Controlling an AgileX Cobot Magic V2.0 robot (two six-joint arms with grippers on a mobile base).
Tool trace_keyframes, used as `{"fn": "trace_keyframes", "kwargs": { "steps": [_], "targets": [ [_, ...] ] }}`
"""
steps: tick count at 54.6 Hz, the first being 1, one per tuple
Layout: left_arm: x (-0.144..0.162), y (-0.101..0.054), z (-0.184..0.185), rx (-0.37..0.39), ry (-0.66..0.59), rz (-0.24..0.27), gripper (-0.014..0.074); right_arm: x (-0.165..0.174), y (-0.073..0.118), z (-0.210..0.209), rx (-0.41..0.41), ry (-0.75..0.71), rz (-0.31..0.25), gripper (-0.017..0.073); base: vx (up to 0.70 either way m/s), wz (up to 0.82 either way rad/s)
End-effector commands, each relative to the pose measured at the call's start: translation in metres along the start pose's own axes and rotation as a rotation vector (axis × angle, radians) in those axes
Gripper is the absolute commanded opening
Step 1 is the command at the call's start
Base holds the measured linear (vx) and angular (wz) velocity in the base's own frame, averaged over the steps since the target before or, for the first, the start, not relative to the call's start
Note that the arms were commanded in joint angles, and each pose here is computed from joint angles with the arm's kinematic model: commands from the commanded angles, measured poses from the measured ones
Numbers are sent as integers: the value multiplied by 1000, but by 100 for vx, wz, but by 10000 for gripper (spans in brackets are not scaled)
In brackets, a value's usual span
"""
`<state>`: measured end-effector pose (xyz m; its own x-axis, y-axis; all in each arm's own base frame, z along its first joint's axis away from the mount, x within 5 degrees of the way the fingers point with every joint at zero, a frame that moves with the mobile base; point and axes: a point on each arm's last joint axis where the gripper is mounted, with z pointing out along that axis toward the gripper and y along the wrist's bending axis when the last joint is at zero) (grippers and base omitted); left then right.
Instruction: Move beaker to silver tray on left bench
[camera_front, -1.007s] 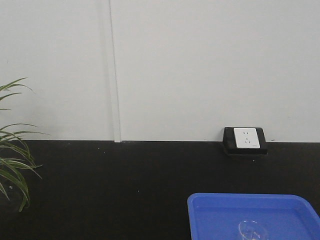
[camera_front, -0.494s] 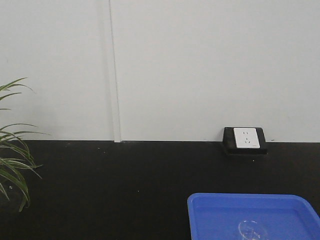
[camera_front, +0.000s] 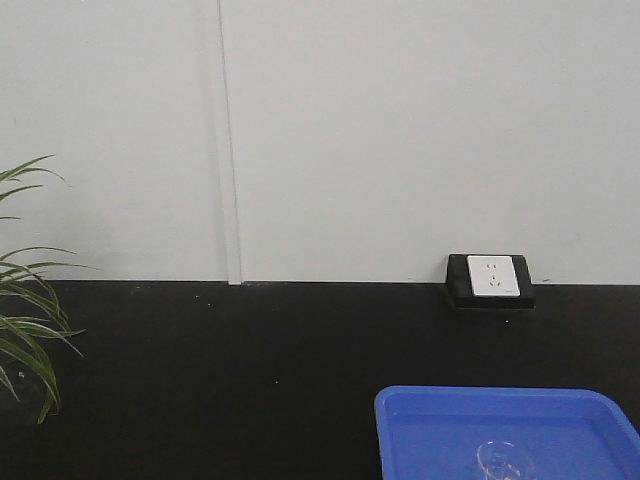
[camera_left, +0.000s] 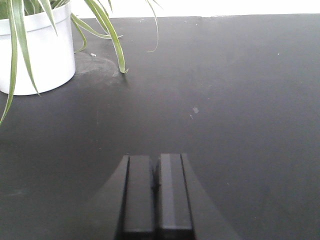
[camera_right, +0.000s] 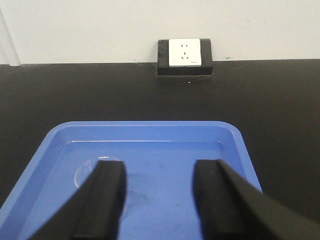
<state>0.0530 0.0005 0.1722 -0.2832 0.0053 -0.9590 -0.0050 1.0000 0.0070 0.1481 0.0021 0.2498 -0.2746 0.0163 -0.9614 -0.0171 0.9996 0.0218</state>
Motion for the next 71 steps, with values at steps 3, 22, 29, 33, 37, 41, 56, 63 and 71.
{"fn": "trace_keyframes", "kwargs": {
  "steps": [3, 22, 29, 33, 37, 41, 56, 63, 71],
  "targets": [
    [2, 0, 2, 4, -65, -1, 1, -21, 3, 4, -33, -140, -6, 538, 0, 0],
    [2, 0, 2, 4, -65, -1, 1, 2, 14, 54, -172, -50, -170, 557, 0, 0],
    [2, 0, 2, 4, -65, -1, 1, 24, 18, 79, -233, 24, -158, 557, 0, 0],
    [2, 0, 2, 4, -65, -1, 1, 36, 19, 90, -254, 57, -140, 557, 0, 0],
    [2, 0, 2, 4, -65, -1, 1, 45, 22, 99, -284, 61, -125, 557, 0, 0],
    [2, 0, 2, 4, -65, -1, 1, 52, 24, 106, -308, 57, -103, 557, 0, 0],
    [2, 0, 2, 4, -65, -1, 1, 74, 26, 138, -346, 47, -118, 557, 0, 0],
    [2, 0, 2, 4, -65, -1, 1, 73, 25, 158, -340, 40, -115, 557, 0, 0],
    [2, 0, 2, 4, -65, -1, 1, 68, 24, 174, -340, 27, -123, 557, 0, 0]
  ]
}}
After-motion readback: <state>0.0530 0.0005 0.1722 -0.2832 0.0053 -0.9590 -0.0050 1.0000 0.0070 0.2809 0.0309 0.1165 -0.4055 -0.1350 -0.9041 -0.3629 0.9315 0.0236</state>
